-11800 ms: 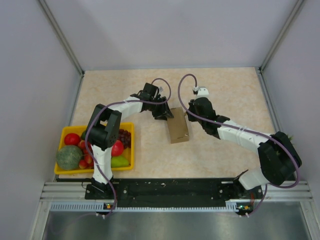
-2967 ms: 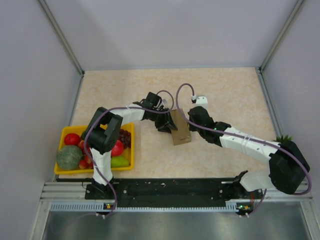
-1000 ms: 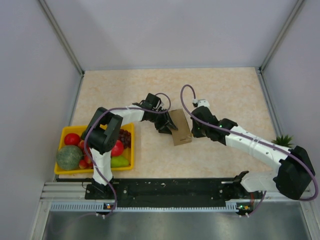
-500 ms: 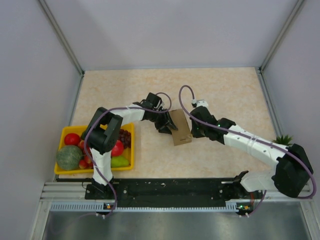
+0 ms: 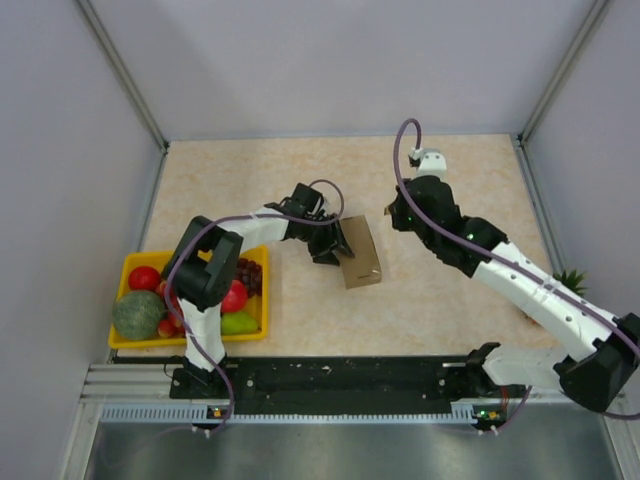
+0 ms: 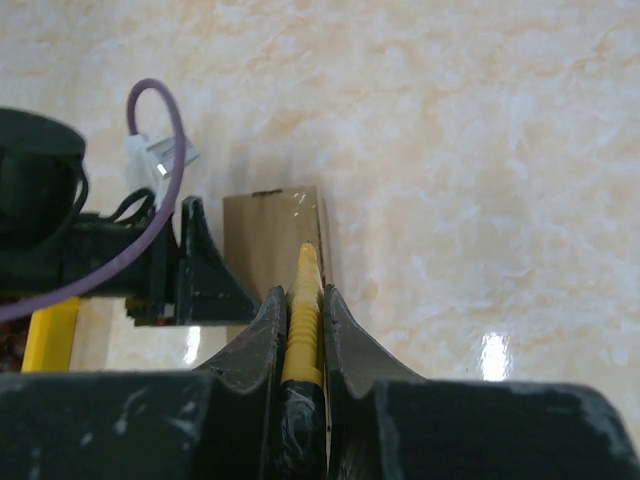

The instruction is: Unpack the express box

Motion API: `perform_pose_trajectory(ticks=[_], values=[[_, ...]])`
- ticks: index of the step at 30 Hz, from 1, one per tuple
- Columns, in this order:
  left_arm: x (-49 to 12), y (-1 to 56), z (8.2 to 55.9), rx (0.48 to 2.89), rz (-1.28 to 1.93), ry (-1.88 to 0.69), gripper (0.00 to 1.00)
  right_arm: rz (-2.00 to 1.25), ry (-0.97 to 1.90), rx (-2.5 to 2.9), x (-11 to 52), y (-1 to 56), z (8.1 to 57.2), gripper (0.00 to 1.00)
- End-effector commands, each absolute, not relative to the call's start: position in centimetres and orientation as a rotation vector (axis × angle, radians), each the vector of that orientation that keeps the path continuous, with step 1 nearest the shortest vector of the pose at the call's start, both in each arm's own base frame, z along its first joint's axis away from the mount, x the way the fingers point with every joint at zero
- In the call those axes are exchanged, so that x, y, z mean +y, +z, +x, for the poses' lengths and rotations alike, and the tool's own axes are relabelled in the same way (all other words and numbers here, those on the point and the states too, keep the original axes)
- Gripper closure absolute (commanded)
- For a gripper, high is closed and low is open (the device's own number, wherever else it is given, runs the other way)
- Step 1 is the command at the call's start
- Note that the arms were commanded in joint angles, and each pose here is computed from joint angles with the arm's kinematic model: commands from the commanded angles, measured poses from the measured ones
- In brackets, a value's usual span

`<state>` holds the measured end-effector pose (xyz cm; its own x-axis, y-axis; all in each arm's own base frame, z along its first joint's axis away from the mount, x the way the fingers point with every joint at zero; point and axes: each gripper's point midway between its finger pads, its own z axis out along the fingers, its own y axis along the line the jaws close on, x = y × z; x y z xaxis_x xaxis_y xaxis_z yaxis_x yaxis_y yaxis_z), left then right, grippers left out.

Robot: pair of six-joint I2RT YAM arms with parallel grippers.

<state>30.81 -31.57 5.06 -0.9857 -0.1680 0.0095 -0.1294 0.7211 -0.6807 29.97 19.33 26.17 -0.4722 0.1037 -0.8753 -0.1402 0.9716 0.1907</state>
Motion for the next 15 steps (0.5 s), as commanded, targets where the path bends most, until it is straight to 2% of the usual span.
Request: perform_pose_trajectory(ticks=[1,3,7,15], values=[[-29.1,5.4,32.9,2.742,-0.171,-0.896,0.41,-0.022,0.248,1.991,19.1,26.8,33.7,1.0],[-29.4,6.9,33.0,2.689,-0.097,-0.913,0.35,-0.023,0.245,2.01,18.9,25.7,34.8,1.0],[-29.4,10.3,32.3,2.548,0.038,-0.901,0.28,-0.033,0.154,2.091,18.4,22.2,36.1,1.0],[-26.3,10.1,28.0,2.488,-0.006,-0.813,0.22,-0.055,0.106,2.287,17.8,15.8,33.8,1.0]])
